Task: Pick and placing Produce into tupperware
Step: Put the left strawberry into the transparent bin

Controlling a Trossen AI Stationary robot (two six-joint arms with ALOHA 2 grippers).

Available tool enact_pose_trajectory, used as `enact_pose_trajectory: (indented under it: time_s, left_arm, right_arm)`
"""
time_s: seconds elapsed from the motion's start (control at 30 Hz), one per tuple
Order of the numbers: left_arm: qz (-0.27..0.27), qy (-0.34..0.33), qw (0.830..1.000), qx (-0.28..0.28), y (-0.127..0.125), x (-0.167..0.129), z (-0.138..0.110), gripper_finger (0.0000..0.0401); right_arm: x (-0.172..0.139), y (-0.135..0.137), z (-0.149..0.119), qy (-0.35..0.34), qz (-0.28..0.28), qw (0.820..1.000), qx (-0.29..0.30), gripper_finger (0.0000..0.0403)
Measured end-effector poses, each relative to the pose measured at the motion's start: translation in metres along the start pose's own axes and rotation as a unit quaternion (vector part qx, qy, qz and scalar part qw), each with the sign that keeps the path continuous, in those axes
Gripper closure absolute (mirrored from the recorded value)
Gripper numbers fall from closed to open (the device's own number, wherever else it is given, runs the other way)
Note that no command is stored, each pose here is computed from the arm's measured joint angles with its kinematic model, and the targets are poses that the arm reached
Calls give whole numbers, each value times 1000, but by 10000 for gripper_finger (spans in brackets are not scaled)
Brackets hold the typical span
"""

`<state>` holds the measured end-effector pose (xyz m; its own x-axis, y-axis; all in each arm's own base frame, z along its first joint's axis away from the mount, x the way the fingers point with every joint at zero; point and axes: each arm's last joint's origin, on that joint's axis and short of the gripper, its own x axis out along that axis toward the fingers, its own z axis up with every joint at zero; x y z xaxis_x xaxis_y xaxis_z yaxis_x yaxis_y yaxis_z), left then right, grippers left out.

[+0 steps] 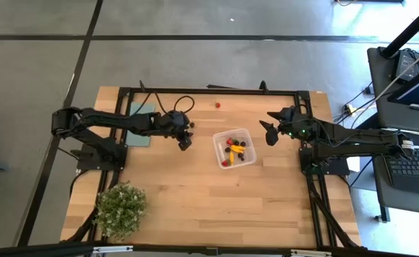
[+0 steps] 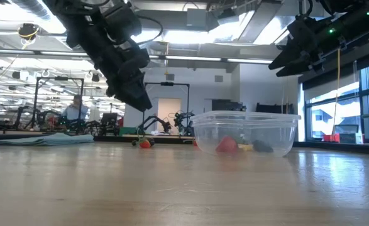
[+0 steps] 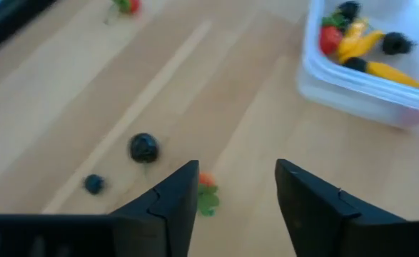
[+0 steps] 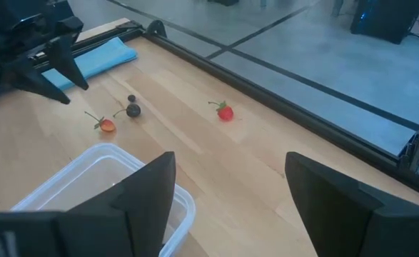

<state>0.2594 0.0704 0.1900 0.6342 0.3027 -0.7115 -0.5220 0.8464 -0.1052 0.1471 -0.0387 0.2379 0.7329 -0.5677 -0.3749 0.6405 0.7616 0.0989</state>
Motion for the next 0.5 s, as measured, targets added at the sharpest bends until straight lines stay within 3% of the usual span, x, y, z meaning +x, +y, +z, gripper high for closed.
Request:
enact_pose_trajectory:
  time_s: [0.13,0.27,0.5]
  left_arm:
    - [-27,7,1000,-13,1,0,1,189]
    - [-21,5,1000,-10,1,0,1,153]
    - [-17,5,1000,12,2,0,1,139]
  right_arm:
    - [0,0,0,0,0,1000,1,137]
    - [0,0,0,0,0,1000,2,137]
    - [0,0,0,0,0,1000,2,137]
